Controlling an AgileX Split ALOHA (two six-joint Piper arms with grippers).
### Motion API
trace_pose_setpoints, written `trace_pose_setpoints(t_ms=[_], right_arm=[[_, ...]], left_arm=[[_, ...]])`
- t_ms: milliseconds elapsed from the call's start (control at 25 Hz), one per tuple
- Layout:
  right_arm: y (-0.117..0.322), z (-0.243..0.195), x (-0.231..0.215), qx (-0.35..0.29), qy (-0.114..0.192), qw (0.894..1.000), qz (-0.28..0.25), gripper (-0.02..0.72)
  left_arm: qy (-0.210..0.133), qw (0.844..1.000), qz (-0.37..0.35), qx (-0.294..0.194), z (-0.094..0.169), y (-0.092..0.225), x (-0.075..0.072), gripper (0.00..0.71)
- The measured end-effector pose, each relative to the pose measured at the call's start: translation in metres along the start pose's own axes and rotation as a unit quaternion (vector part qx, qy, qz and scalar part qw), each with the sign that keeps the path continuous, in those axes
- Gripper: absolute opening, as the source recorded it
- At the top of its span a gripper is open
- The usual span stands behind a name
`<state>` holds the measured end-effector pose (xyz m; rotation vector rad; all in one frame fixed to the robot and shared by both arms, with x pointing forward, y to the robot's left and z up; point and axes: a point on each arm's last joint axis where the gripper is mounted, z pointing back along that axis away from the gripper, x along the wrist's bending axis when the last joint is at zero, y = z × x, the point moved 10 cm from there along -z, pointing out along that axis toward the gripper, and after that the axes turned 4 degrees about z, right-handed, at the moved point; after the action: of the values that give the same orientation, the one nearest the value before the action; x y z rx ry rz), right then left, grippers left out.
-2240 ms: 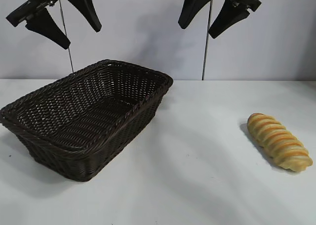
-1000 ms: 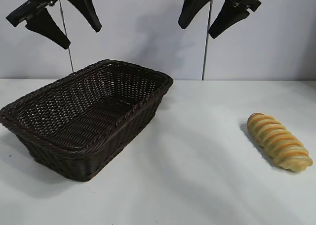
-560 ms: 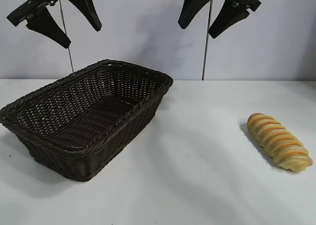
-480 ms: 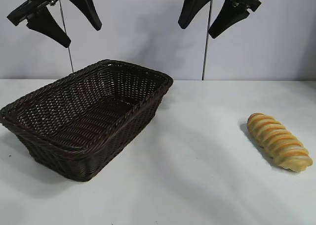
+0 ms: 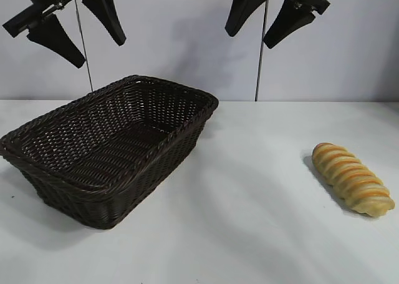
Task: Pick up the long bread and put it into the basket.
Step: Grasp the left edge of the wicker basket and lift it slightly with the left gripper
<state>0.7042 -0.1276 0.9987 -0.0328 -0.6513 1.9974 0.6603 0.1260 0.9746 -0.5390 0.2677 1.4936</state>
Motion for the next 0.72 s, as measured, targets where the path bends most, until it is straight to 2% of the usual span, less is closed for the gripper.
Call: trace_pose_setpoints(t_ms=[120,360,560,720], right_arm=[[0.0,0.0,0.0,0.0,0.0,1.0,0.0,0.557],[0.0,0.0,0.0,0.001,0.0,1.0,0.0,0.557],[0.0,0.0,0.0,0.001,0.0,1.0,0.0,0.557],[0.0,0.0,0.0,0.001,0.0,1.0,0.0,0.557]], left_arm=[[0.0,1.0,-0.002,0.0,0.001,0.001,-0.003,0.511],[0.004,1.0,-0.016,0.003,0.004,0.012,-0.018,0.511],[-0.007,0.999,0.005,0.041,-0.006,0.047,-0.004,0.511],[-0.016,0.999,0.024,0.031,-0.007,0.073,0.008,0.511]])
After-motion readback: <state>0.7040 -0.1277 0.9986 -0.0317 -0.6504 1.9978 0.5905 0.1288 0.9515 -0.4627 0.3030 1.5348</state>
